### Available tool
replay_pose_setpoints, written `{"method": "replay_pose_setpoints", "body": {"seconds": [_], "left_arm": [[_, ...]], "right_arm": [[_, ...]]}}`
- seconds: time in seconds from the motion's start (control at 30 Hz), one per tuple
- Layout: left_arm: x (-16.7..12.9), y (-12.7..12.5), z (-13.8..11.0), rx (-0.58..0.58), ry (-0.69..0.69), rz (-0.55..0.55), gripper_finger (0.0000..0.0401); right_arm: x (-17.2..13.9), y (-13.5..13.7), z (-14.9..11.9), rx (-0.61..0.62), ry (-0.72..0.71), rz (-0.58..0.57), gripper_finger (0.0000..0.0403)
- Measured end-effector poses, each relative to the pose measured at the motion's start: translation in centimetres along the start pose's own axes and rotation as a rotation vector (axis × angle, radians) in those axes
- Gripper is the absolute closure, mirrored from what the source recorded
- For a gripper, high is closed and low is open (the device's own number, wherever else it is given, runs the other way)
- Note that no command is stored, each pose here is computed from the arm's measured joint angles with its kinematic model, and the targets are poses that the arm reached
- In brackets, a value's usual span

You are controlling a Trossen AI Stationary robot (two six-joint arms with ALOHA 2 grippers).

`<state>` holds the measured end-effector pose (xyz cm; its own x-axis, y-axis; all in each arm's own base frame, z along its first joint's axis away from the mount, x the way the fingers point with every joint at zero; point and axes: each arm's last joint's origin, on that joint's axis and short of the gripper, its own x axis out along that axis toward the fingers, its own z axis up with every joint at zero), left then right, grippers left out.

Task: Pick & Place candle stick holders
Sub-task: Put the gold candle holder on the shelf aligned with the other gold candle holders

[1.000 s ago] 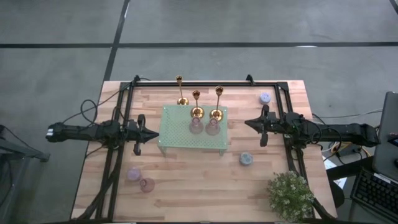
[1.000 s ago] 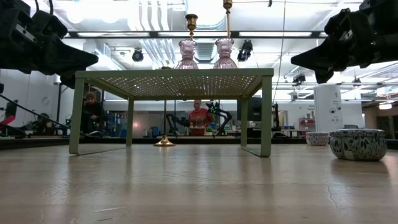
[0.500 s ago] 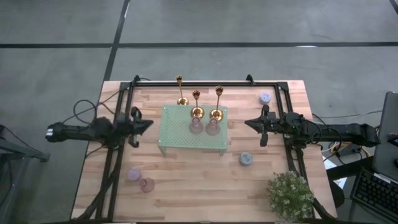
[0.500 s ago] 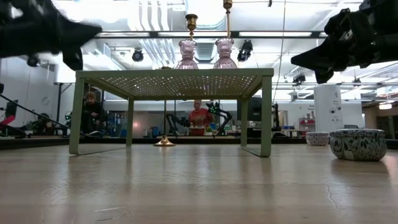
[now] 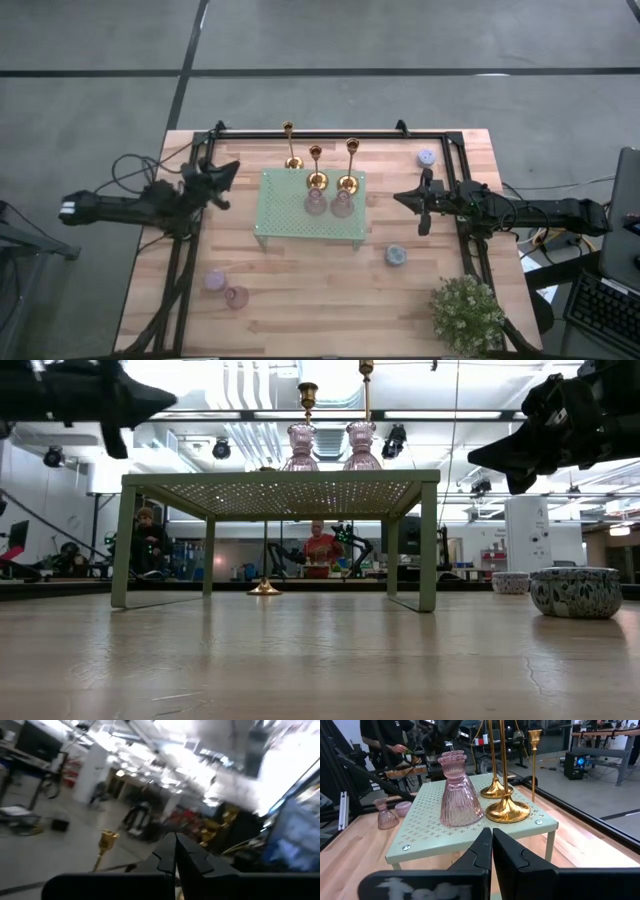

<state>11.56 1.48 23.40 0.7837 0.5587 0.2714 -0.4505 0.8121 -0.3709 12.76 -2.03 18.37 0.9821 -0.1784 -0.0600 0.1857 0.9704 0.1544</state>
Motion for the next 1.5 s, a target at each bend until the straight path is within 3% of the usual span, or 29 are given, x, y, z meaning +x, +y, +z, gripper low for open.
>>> {"method": "replay_pose_setpoints", "body": {"seconds": [0.13,0.33,0.53,0.83,1.13,1.5], "left_arm": [[2.7,-1.2,0.6,0.131,0.096,0.112,0.0368],[6.7,-2.2,2.9,0.324,0.286,0.237,0.0292],[10.2,-3.7,6.5,0.577,0.504,0.240,0.0236],[14.9,-5.4,7.2,1.025,0.742,0.115,0.0237],[19.5,-4.2,7.3,1.135,0.971,0.157,0.0245],[23.1,-2.5,5.5,1.126,1.173,0.125,0.0245]], "right_arm": [[0.0,0.0,0.0,0.000,0.000,0.000,0.0394],[0.0,0.0,0.0,0.000,0.000,0.000,0.0394],[0.0,0.0,0.0,0.000,0.002,0.000,0.0394],[0.0,0.0,0.0,0.000,0.002,0.000,0.0394],[0.0,0.0,0.0,-0.001,0.005,0.000,0.0394],[0.0,0.0,0.0,0.000,0.005,0.000,0.0394]]}}
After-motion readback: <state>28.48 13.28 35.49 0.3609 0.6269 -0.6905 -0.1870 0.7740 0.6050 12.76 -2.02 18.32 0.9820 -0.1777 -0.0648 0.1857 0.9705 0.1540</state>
